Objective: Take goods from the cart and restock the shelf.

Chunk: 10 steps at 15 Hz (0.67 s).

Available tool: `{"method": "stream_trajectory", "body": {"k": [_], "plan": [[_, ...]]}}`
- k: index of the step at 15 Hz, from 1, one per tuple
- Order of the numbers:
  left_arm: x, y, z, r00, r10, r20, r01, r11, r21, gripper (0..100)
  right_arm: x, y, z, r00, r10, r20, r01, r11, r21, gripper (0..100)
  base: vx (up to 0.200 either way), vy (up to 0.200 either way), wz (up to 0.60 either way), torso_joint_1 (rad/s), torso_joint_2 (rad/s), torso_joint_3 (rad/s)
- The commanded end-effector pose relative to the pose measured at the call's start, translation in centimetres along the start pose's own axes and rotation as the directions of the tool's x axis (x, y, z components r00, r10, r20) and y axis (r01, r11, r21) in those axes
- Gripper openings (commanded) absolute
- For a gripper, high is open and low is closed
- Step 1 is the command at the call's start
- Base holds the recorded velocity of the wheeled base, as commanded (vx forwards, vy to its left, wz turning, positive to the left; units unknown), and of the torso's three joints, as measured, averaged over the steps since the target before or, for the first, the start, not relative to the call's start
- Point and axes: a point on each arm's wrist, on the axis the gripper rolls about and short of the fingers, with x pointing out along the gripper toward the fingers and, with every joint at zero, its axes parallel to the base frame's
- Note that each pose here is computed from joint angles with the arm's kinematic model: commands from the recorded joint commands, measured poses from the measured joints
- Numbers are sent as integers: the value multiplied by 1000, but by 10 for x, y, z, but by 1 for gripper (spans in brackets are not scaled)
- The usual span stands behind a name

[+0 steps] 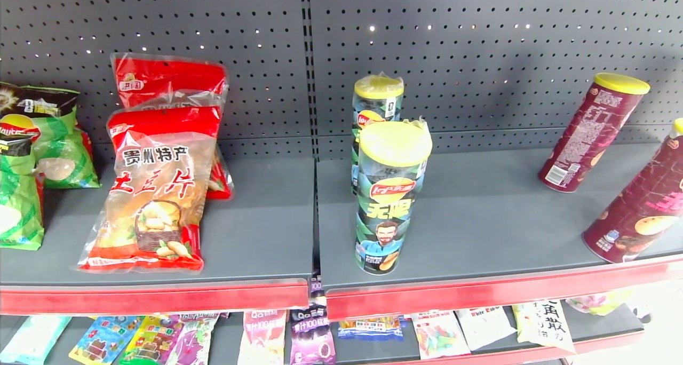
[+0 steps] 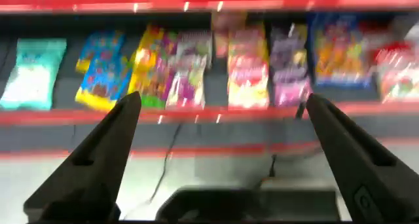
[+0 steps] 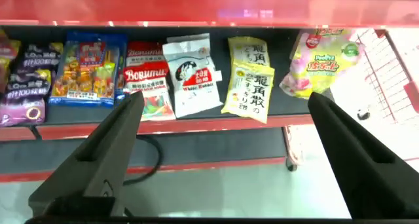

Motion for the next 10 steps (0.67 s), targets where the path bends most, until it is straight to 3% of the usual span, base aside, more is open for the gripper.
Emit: {"method": "stream_trajectory", "body": {"k": [1,3,5,6,7,10], "plan": [[1,-1,-22,992,5,125,-3,1000,-10,100,-9,2,-23,994,0,105,-1,1000,14,100,0,0,0,0,0,0],[15,-1,-22,969,-7,248,5,1000,9,100,-4,2,-26,988,-20,154,14,999,39,100,0,0,0,0,0,0],[22,-1,-24,949,-6,316,0,1000,20,100,6,4,-27,962,-14,272,5,999,33,100,0,0,0,0,0,0],[24,0,-26,942,18,334,-20,1000,3,100,8,6,-27,947,77,312,-83,996,9,100,0,0,0,0,0,0],[26,1,-30,949,31,312,-32,999,-2,100,8,6,-28,945,76,319,-84,996,12,100,0,0,0,0,0,0],[26,0,-30,950,25,311,-29,1000,9,100,9,4,-29,952,-4,305,-33,993,117,100,0,0,0,0,0,0]]}}
